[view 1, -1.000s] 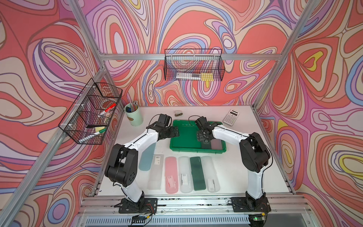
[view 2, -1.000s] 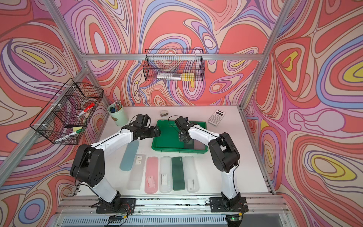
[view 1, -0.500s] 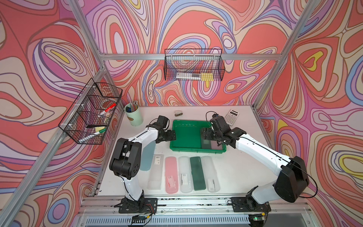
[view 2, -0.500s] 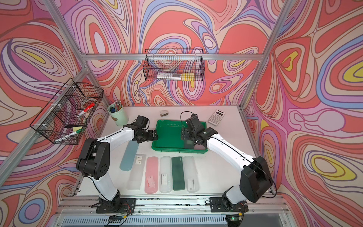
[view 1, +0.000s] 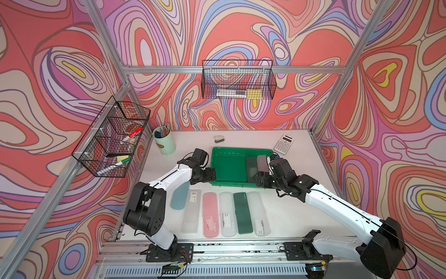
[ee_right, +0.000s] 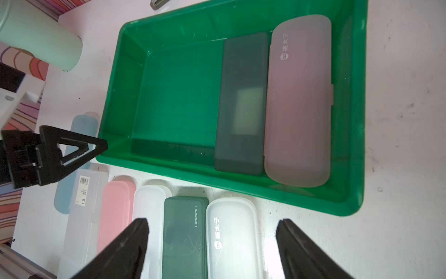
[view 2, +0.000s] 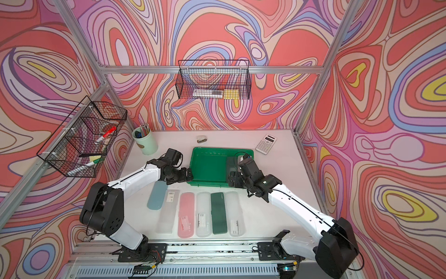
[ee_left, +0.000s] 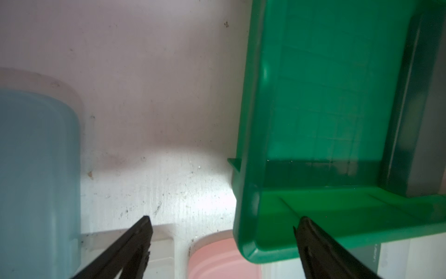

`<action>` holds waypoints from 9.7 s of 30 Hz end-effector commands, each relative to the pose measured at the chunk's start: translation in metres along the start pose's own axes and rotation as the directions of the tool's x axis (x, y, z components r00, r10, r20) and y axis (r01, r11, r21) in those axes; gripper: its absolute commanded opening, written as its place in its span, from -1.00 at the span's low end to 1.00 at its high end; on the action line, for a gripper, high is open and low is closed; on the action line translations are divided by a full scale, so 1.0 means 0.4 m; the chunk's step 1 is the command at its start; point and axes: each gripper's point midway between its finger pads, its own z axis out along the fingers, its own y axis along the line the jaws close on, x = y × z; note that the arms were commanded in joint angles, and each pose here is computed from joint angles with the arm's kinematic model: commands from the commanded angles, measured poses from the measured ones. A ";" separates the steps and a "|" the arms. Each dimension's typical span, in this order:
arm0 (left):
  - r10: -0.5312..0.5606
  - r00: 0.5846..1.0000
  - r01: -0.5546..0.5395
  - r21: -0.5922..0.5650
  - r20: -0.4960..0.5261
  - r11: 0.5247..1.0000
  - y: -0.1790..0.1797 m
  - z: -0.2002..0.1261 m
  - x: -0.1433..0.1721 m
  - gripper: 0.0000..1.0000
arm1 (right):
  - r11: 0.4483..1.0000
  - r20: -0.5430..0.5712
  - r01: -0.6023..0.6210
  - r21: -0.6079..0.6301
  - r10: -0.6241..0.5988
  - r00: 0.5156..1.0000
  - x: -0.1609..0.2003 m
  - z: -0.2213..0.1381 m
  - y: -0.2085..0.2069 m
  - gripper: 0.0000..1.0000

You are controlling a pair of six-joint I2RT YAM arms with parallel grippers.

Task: Put the pencil case into the storage box
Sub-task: Pick up the pencil case from the center of the board, then place the pencil case at the storage box.

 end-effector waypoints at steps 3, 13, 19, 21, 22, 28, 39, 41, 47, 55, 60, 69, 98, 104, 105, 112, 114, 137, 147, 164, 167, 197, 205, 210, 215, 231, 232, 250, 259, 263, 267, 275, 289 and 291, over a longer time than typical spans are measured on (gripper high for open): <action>-0.038 0.997 0.036 0.030 0.064 0.999 -0.024 -0.065 0.015 0.93 | 0.998 -0.114 0.004 0.063 0.004 0.993 0.119 0.028 -0.025 0.71; -0.077 0.958 0.030 0.172 0.276 0.985 -0.056 -0.237 -0.003 0.96 | 0.992 -0.239 0.055 0.110 -0.027 0.971 0.290 0.053 -0.063 0.71; -0.081 0.944 0.005 0.231 0.320 0.973 -0.070 -0.281 0.007 0.96 | 0.991 -0.262 0.085 0.105 -0.055 0.964 0.333 0.073 -0.062 0.72; -0.087 0.941 0.007 0.236 0.328 0.972 -0.070 -0.290 0.006 0.97 | 0.992 -0.274 0.080 0.100 -0.050 0.960 0.343 0.076 -0.063 0.73; -0.088 0.941 0.008 0.238 0.327 0.971 -0.072 -0.292 0.007 0.97 | 0.991 -0.282 0.080 0.107 -0.047 0.958 0.349 0.078 -0.066 0.73; -0.133 0.934 0.016 0.332 0.332 0.943 -0.117 -0.305 -0.018 0.99 | 0.981 -0.296 0.119 0.150 -0.070 0.953 0.369 0.093 -0.071 0.73; -0.138 0.940 0.039 0.304 0.311 0.952 -0.100 -0.284 -0.007 0.99 | 0.939 -0.326 0.193 0.286 -0.094 0.941 0.370 0.113 -0.099 0.74; -0.136 0.941 0.036 0.308 0.309 0.951 -0.103 -0.284 -0.006 0.99 | 0.914 -0.316 0.194 0.357 -0.078 0.946 0.362 0.103 -0.128 0.73; -0.124 0.944 0.021 0.318 0.307 0.948 -0.112 -0.291 -0.007 0.98 | 0.911 -0.284 0.148 0.386 -0.035 0.958 0.367 0.071 -0.159 0.73; -0.112 0.947 0.015 0.307 0.300 0.952 -0.104 -0.288 0.006 0.99 | 0.959 -0.255 0.151 0.238 -0.089 0.963 0.351 0.052 -0.105 0.96; -0.119 0.948 0.022 0.309 0.296 0.951 -0.097 -0.283 0.017 0.99 | 0.947 -0.281 0.189 0.262 -0.112 0.953 0.353 0.076 -0.103 0.97; -0.120 0.946 0.026 0.296 0.302 0.955 -0.084 -0.285 0.029 0.99 | 0.916 -0.327 0.226 0.331 -0.113 0.938 0.364 0.114 -0.116 0.93; -0.133 0.940 0.052 0.253 0.316 0.966 -0.061 -0.319 0.039 0.97 | 0.923 -0.321 0.259 0.284 -0.163 0.933 0.400 0.051 -0.074 0.12; -0.139 0.936 0.053 0.259 0.323 0.964 -0.065 -0.329 0.034 0.98 | 0.923 -0.344 0.310 0.227 -0.222 0.912 0.398 0.014 -0.037 0.10; -0.140 0.934 0.054 0.257 0.330 0.965 -0.064 -0.333 0.031 0.97 | 0.922 -0.346 0.319 0.218 -0.232 0.909 0.399 0.011 -0.032 0.10; -0.146 0.917 0.060 0.236 0.370 0.970 -0.057 -0.363 0.012 0.98 | 0.930 -0.320 0.335 0.154 -0.274 0.907 0.386 -0.021 0.008 0.04; -0.145 0.913 0.056 0.235 0.380 0.970 -0.058 -0.372 0.004 0.98 | 0.934 -0.304 0.333 0.129 -0.282 0.910 0.378 -0.032 0.021 0.03; -0.038 0.921 -0.060 0.240 0.388 0.969 -0.179 -0.355 -0.168 0.99 | 0.975 -0.013 0.208 0.084 -0.207 0.978 -0.005 -0.075 0.227 -0.02; -0.018 0.940 -0.060 0.216 0.340 0.974 -0.172 -0.282 -0.172 0.99 | 0.987 -0.035 0.092 0.130 -0.088 0.995 -0.192 0.179 0.181 -0.09; -0.007 0.951 -0.053 0.184 0.308 0.981 -0.118 -0.239 -0.093 0.98 | 0.964 -0.035 0.040 0.263 -0.031 0.999 -0.212 0.404 0.131 -0.12; -0.009 0.951 -0.052 0.190 0.308 0.980 -0.119 -0.238 -0.090 0.99 | 0.962 -0.009 0.033 0.272 -0.032 0.999 -0.233 0.406 0.134 -0.13; -0.063 0.964 0.001 0.231 0.259 0.973 -0.106 -0.184 -0.043 0.98 | 0.932 -0.086 0.067 0.356 -0.039 0.996 -0.153 0.496 0.061 0.66; -0.088 0.962 0.043 0.175 0.260 0.984 -0.080 -0.160 -0.049 0.99 | 0.933 -0.047 0.116 0.341 -0.107 0.993 -0.217 0.424 0.092 0.95; -0.116 0.954 0.077 0.148 0.278 0.986 -0.062 -0.161 -0.055 0.99 | 0.949 -0.006 0.133 0.286 -0.137 0.991 -0.267 0.362 0.127 0.93; -0.123 0.940 0.095 0.102 0.320 0.990 -0.040 -0.176 -0.071 0.99 | 0.975 0.021 0.094 0.201 -0.100 0.995 -0.314 0.315 0.121 0.78; -0.123 0.944 0.086 0.130 0.306 0.988 -0.063 -0.139 -0.091 0.99 | 0.988 -0.034 0.000 -0.155 -0.005 0.999 -0.231 0.391 0.089 0.31; -0.117 0.948 0.082 0.128 0.297 0.988 -0.062 -0.132 -0.086 0.99 | 0.987 -0.027 0.006 -0.163 -0.011 1.000 -0.230 0.395 0.090 0.31; -0.046 0.963 0.013 0.125 0.267 0.992 -0.070 -0.091 -0.075 0.99 | 0.980 -0.101 0.007 -0.201 -0.028 0.994 -0.156 0.502 0.076 -0.10; -0.050 0.963 0.016 0.126 0.267 0.992 -0.064 -0.092 -0.066 0.99 | 0.968 -0.063 -0.018 -0.252 0.002 0.998 -0.188 0.477 0.107 -0.33; -0.044 0.957 0.011 0.114 0.287 0.993 -0.058 -0.111 -0.068 0.99 | 0.974 -0.058 -0.003 -0.227 -0.010 0.998 -0.192 0.449 0.100 -0.39; -0.034 0.952 0.002 0.103 0.305 0.995 -0.054 -0.129 -0.073 0.99 | 0.983 -0.056 0.014 -0.184 -0.025 0.998 -0.198 0.402 0.088 -0.41; -0.034 0.950 -0.002 0.113 0.311 0.994 -0.058 -0.147 -0.072 0.98 | 0.998 -0.096 0.022 -0.061 -0.028 0.995 -0.192 0.353 0.043 -0.41; -0.055 0.944 0.036 0.066 0.326 0.997 -0.022 -0.113 -0.081 0.99 | 0.993 -0.026 0.115 0.026 -0.115 0.993 -0.239 0.327 0.122 0.11; -0.089 0.938 0.060 0.098 0.334 0.993 -0.021 -0.101 -0.100 0.98 | 0.997 -0.026 0.076 -0.003 -0.076 0.997 -0.241 0.355 0.148 0.11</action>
